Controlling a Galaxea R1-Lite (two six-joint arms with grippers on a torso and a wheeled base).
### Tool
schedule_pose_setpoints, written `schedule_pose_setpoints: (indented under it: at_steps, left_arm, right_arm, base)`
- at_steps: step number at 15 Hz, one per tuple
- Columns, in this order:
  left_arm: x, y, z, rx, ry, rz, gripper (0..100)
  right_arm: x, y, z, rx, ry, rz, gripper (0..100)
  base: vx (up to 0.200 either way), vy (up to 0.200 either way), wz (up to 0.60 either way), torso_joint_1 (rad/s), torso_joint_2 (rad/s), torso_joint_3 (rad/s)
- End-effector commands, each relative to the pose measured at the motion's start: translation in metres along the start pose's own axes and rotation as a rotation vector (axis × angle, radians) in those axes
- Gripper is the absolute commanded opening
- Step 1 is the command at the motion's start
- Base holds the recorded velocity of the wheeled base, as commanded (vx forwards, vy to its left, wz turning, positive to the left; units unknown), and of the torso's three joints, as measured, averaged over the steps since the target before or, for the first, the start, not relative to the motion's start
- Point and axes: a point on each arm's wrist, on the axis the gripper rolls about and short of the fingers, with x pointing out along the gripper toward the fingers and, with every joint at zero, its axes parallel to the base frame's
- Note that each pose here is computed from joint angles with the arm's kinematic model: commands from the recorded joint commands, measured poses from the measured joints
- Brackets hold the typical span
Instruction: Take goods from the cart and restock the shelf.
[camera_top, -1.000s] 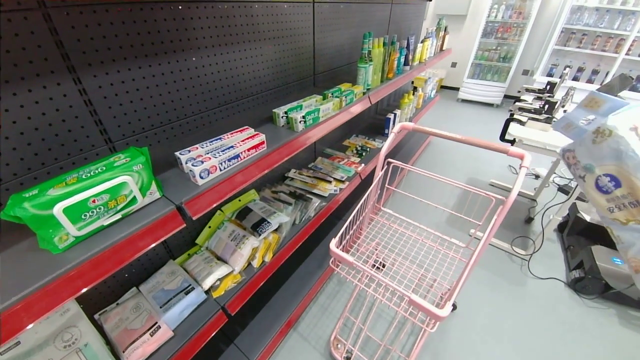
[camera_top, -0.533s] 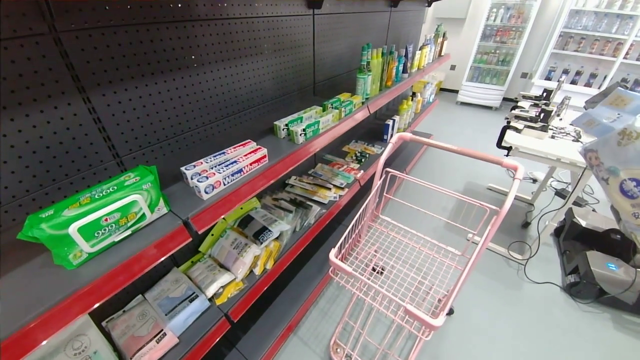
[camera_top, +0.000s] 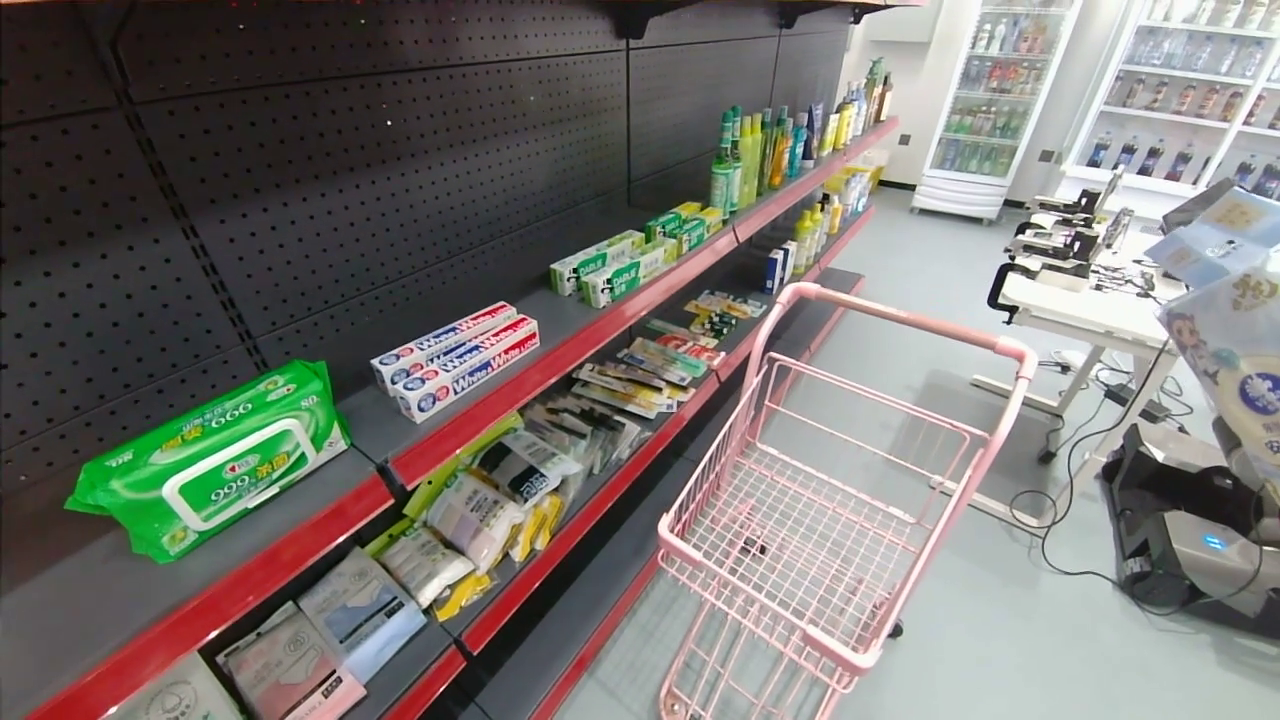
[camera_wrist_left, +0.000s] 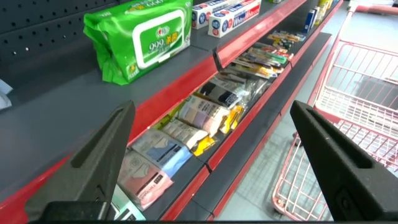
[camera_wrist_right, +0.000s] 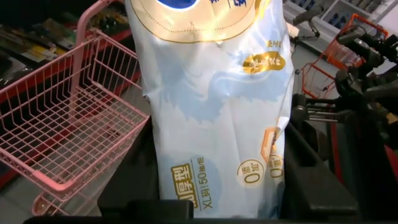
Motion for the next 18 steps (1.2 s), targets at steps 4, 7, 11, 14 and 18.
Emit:
schedule_pose_setpoints:
  at_steps: [4, 7, 11, 14, 18]
  left_arm:
    - [0.0001, 0.0000, 0.0000, 0.000, 0.001, 0.001, 100]
    - [0.0001, 0.0000, 0.0000, 0.000, 0.001, 0.001, 100]
    - [0.0001, 0.0000, 0.0000, 0.000, 0.001, 0.001, 100]
    - [0.0001, 0.0000, 0.0000, 0.000, 0.001, 0.001, 100]
    - [0.0001, 0.0000, 0.0000, 0.000, 0.001, 0.001, 100]
  right_arm:
    - [0.0006, 0.0000, 0.0008, -0.010, -0.002, 0.004, 0]
    - [0.0009, 0.0004, 0.0004, -0.014, 0.000, 0.008, 0]
    - [0.0019, 0.0008, -0.0006, -0.015, 0.008, 0.008, 0]
    - [0.0023, 0.0013, -0.0019, -0.017, 0.014, 0.009, 0]
    - [0.0025, 0.0028, -0.0060, -0.021, 0.027, 0.013, 0]
  base:
    - [0.000, 0.000, 0.00, 0.162, -0.35, -0.183]
    - [0.000, 0.000, 0.00, 0.128, -0.26, -0.141]
    - [0.000, 0.000, 0.00, 0.100, -0.21, -0.106]
    - [0.000, 0.000, 0.20, 0.002, 0.00, -0.002]
    - [0.000, 0.000, 0.60, 0.001, 0.00, -0.004]
